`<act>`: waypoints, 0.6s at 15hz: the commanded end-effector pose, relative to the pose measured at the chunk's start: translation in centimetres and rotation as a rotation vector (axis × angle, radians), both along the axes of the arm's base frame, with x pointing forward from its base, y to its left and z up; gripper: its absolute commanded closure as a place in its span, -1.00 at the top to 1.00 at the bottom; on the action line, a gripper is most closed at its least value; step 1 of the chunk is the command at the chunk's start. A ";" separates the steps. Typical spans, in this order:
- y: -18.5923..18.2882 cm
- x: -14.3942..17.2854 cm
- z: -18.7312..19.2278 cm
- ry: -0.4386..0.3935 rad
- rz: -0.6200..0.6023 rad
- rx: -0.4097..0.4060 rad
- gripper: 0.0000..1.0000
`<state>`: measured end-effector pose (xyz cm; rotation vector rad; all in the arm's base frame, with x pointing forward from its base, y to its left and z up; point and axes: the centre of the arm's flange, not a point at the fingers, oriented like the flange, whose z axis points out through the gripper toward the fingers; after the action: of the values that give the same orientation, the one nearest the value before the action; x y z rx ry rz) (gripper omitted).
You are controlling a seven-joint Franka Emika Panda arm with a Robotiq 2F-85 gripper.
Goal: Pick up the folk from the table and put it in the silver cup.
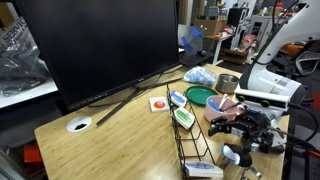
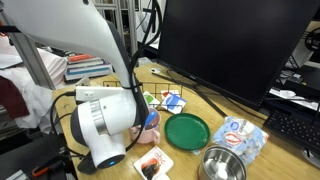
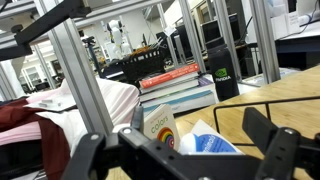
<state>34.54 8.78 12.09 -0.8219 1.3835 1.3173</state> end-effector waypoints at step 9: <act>1.1 -0.8 4.3 -0.065 0.132 -0.419 1.00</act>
<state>34.41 9.41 14.12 -1.1150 1.5181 1.1756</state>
